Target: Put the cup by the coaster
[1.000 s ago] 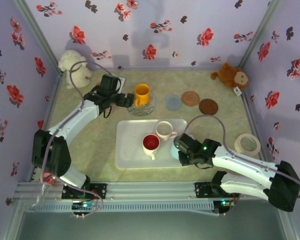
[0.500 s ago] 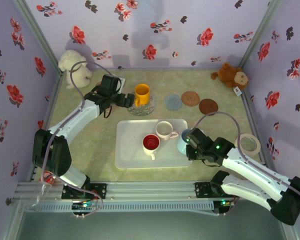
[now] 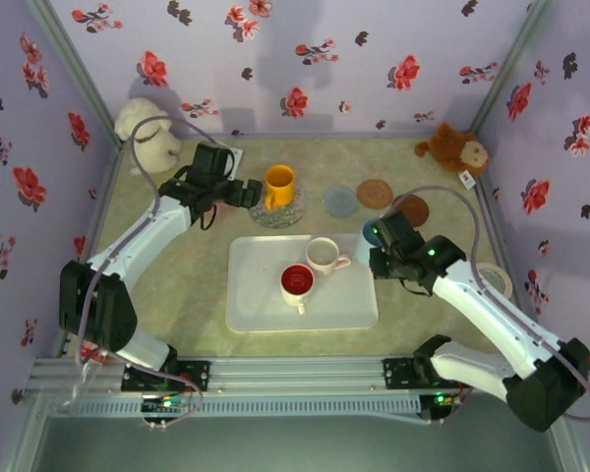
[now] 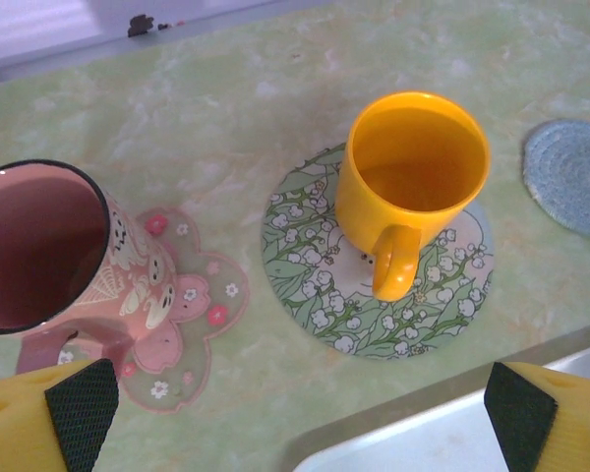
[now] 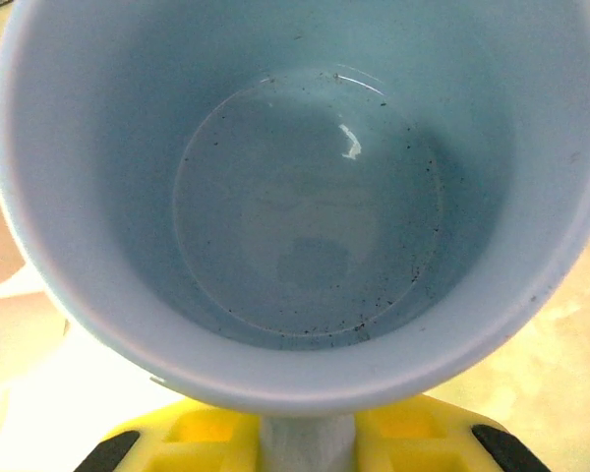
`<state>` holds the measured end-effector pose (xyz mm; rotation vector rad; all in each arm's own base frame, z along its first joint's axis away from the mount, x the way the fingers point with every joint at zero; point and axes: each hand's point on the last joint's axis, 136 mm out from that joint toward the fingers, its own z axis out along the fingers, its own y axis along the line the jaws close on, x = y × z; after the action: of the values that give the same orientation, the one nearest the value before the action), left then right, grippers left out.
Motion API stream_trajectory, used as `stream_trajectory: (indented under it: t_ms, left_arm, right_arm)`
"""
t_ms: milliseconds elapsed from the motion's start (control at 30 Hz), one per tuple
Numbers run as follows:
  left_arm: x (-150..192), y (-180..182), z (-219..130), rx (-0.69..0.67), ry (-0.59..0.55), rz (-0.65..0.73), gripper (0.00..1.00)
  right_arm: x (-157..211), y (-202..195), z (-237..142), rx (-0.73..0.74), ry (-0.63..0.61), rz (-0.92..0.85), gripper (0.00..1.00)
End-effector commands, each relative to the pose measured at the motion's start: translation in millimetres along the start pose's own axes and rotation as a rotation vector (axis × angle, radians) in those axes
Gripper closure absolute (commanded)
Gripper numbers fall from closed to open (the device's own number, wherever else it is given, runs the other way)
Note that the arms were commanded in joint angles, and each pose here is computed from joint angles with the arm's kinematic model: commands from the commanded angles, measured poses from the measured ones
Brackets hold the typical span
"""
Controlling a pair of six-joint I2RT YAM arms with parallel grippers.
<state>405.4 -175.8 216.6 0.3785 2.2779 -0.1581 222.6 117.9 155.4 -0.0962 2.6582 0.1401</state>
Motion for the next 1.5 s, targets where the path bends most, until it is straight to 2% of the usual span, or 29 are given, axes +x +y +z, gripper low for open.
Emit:
stream_trajectory:
  t_ms: [0, 333, 467, 833, 1100, 1467]
  left_arm:
    - [-17.5, 6.9, -21.1, -0.009, -0.051, -0.006, 0.01]
    - [-9.0, 16.7, -27.2, -0.026, -0.057, 0.019, 0.00]
    - [-6.4, 17.8, -30.7, -0.009, -0.073, 0.021, 0.01]
    - [5.0, 27.2, -27.7, -0.011, -0.066, -0.003, 0.01]
    - [6.6, 26.8, -23.5, -0.005, -0.052, 0.002, 0.01]
    - [5.7, 28.7, -20.1, -0.008, -0.041, 0.002, 0.01]
  right_arm:
    - [-45.3, 10.0, -11.0, -0.026, -0.131, -0.052, 1.00]
    - [-118.3, 13.2, 22.7, 0.060, -0.203, -0.162, 1.00]
    - [-146.8, 25.6, 41.4, 0.045, -0.249, -0.189, 1.00]
    - [-195.0, 39.4, 108.8, 0.075, -0.260, -0.234, 1.00]
    - [-215.3, 42.0, 142.6, 0.085, -0.249, -0.212, 1.00]
    - [-204.6, 36.7, 157.6, 0.104, -0.207, -0.189, 1.00]
